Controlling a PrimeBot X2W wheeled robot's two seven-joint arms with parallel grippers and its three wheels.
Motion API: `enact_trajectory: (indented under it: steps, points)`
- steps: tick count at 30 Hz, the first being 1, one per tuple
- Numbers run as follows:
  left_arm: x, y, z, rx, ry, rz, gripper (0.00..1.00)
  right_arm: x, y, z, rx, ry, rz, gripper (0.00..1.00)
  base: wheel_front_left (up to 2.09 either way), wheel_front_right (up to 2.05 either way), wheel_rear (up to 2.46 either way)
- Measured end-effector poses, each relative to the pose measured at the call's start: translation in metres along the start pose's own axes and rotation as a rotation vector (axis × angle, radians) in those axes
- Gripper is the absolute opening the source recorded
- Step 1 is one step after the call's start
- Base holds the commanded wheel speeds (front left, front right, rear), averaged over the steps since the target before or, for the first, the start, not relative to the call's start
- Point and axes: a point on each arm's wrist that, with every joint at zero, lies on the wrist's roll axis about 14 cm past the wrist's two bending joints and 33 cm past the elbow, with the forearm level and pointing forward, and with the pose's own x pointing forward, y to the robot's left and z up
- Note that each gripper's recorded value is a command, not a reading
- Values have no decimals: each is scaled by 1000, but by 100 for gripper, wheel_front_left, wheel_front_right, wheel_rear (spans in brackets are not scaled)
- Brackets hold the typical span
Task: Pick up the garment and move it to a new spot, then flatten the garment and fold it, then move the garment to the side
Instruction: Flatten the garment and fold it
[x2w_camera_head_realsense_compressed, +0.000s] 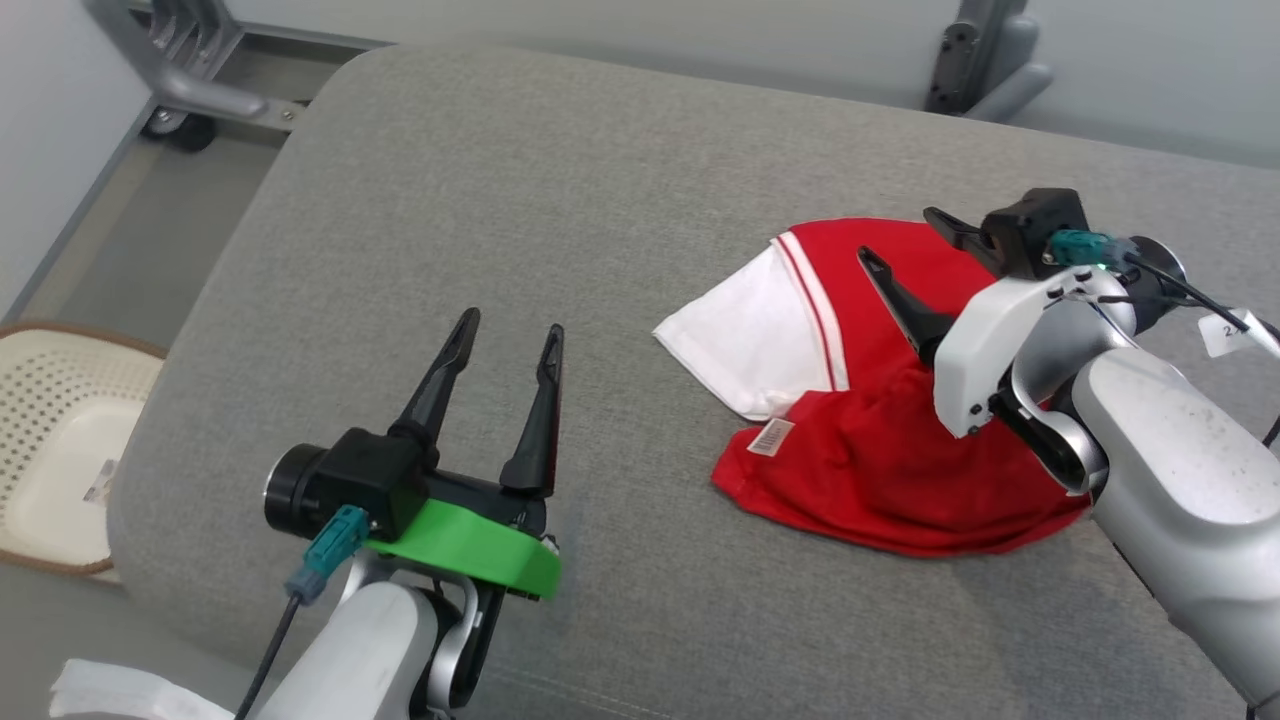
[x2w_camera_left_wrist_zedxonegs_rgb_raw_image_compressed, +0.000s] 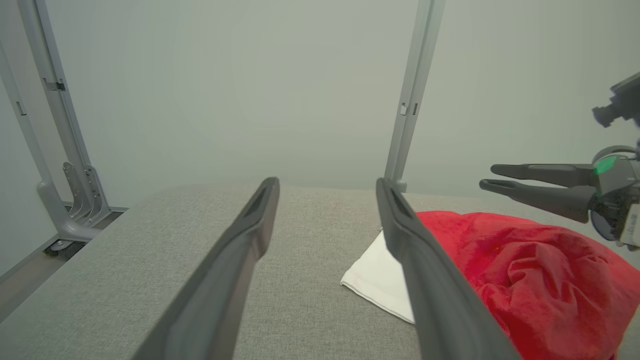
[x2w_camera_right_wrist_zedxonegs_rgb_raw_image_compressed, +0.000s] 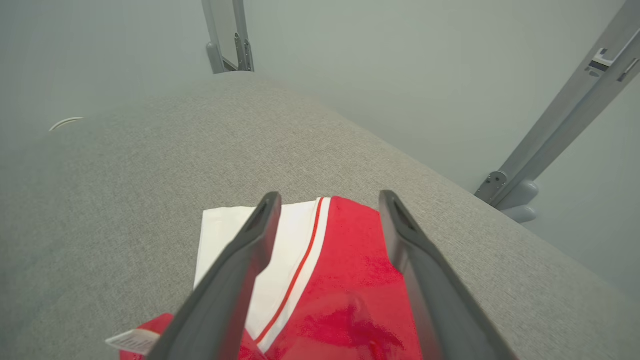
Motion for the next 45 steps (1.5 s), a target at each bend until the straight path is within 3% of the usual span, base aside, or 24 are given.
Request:
enact_trajectory:
  steps: [8, 16, 17, 19, 26, 34, 39, 45]
  points:
    - [-4, 21, -14, 2, 33, 77, 100, 58, 35, -55, -46, 235, 187, 100, 0, 0, 0]
    - [-1, 35, -38, 9, 99, 129, 100, 82, 44, -129, -44, 455, 255, 100, 0, 0, 0]
    - [0, 38, -40, 10, 104, 138, 100, 86, 45, -132, -39, 459, 260, 74, 0, 0, 0]
    - [1, 43, -46, 18, 121, 150, 100, 97, 51, -134, -4, 442, 272, 0, 0, 0, 0]
    - [8, 40, -52, 27, 129, 126, 100, 100, 55, -122, 61, 347, 268, 0, 0, 0, 0]
    - [17, 29, -51, 32, 112, 78, 100, 100, 28, -51, 185, 70, 171, 0, 0, 0, 0]
    - [17, 22, -56, 30, 120, 51, 100, 82, -4, -9, 272, -103, 78, 0, 0, 0, 0]
    - [19, 14, -55, 30, 114, 24, 100, 29, -61, 6, 414, -246, -103, 0, 0, 0, 0]
